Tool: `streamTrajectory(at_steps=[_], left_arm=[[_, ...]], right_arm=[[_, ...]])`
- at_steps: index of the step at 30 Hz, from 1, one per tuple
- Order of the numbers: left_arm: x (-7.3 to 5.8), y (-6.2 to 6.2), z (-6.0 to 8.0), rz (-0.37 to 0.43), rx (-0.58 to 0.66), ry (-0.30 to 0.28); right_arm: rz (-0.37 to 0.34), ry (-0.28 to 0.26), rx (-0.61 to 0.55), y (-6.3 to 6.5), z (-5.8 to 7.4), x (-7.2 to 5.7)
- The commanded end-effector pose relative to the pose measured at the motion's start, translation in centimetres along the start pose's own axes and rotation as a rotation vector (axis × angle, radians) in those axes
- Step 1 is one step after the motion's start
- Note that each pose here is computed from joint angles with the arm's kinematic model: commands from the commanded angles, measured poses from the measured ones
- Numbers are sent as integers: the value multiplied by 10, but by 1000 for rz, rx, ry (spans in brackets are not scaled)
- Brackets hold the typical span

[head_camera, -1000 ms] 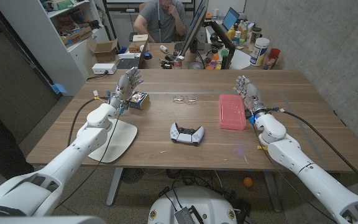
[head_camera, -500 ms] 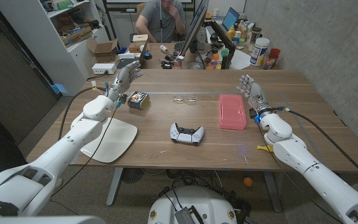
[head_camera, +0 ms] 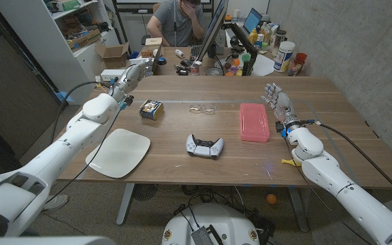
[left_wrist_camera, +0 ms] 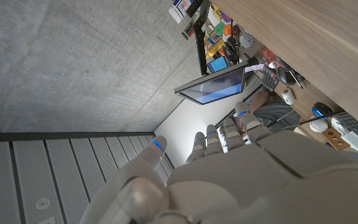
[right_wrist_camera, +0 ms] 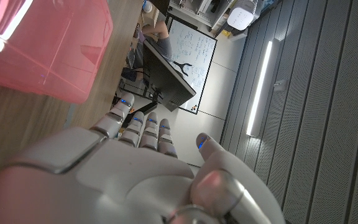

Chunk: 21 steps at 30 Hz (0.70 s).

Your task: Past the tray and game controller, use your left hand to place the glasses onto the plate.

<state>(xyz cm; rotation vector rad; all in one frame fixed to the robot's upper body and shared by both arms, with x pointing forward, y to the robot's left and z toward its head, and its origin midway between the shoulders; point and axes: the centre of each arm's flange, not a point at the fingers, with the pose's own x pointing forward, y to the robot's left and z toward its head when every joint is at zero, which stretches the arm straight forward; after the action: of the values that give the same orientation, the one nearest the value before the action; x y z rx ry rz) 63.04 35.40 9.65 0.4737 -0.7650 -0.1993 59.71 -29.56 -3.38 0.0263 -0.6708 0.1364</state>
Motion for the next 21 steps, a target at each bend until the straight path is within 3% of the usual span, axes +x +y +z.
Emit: streamTrajectory(at_steps=[1,11,21], left_arm=[[10,16,24,-71,159,-20],[28,23,46,-125,243,-47],[54,20,71,-249,419,-37]], right_arm=[[-12,-15,1,2,1,-13],[-22,-29,1,5,6,-22],[-15,-38,6,13,10,-23]])
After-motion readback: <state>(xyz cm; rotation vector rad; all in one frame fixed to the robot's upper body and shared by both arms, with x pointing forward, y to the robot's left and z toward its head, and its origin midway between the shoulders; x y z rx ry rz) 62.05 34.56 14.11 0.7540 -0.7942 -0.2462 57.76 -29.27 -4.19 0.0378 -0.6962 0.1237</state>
